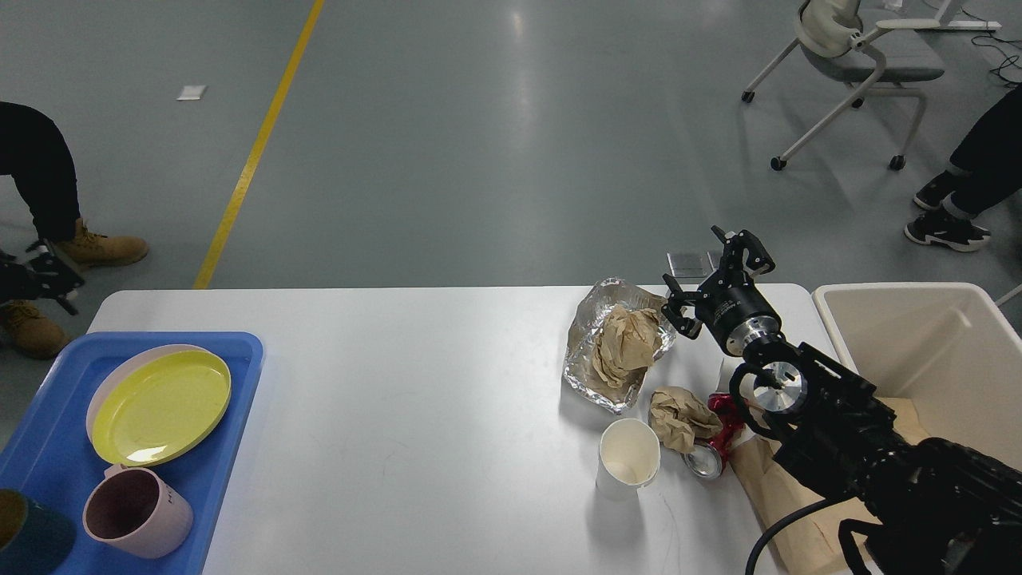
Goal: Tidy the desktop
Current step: 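Release the yellow plate and withdraw the left gripper upward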
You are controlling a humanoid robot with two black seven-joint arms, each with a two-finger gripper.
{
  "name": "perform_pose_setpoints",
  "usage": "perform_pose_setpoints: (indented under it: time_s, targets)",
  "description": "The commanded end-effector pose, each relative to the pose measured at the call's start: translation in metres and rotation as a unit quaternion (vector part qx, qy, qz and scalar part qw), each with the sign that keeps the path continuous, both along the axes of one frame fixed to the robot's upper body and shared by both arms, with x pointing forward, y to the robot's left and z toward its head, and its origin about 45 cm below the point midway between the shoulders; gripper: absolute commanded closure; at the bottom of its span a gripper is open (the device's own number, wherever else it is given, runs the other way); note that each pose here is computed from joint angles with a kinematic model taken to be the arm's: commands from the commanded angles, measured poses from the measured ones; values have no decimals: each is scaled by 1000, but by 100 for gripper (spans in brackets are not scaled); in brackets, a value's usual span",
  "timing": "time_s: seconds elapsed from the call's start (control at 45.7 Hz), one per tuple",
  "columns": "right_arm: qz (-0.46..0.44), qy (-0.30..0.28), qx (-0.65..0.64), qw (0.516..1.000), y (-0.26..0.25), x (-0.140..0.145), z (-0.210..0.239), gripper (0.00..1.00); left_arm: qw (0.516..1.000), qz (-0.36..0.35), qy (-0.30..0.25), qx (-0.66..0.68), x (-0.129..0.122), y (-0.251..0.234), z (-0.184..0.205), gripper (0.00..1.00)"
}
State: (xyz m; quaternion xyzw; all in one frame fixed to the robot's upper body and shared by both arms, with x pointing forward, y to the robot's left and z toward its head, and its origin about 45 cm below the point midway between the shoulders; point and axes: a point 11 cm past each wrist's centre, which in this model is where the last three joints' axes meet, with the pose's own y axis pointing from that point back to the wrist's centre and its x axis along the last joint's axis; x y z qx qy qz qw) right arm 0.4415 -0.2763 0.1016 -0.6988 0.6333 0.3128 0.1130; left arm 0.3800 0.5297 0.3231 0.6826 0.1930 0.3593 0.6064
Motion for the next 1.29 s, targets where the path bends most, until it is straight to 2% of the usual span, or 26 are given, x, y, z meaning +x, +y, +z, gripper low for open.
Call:
perform_pose_setpoints:
  time_s: [0.0, 0.109, 0.263, 0.459, 0.612, 0.809, 1.006, 1.137, 1.269]
  targets:
    - [0, 0, 0, 1000, 0, 0, 0, 0, 999, 6, -38, -18, 7, -1, 22, 4]
    - [0, 0, 0, 1000, 0, 0, 0, 0, 995, 22, -84, -47, 21, -11, 21, 4]
    - [0, 0, 1, 1000, 1, 0, 0, 0, 980, 90, -156, -83, 35, -14, 3, 4]
    - [1, 0, 0, 1000, 1, 0, 0, 0, 932, 199, -257, -160, 70, -47, -14, 4]
    - [0, -1, 1, 1000, 1, 1, 1, 0, 893, 269, -278, -232, 79, -70, -40, 4]
    - [0, 0, 0, 1000, 0, 0, 0, 0, 810, 330, -327, -358, 85, -72, -37, 4]
    - [0, 0, 1, 1000, 0, 0, 0, 0, 685, 401, -404, -455, 82, -49, -41, 4]
    - [0, 0, 0, 1000, 0, 0, 0, 0, 640, 416, -460, -454, 76, -31, -49, 4]
    - [0, 0, 0, 1000, 0, 0, 0, 0, 605, 415, -487, -473, 82, -37, -47, 4]
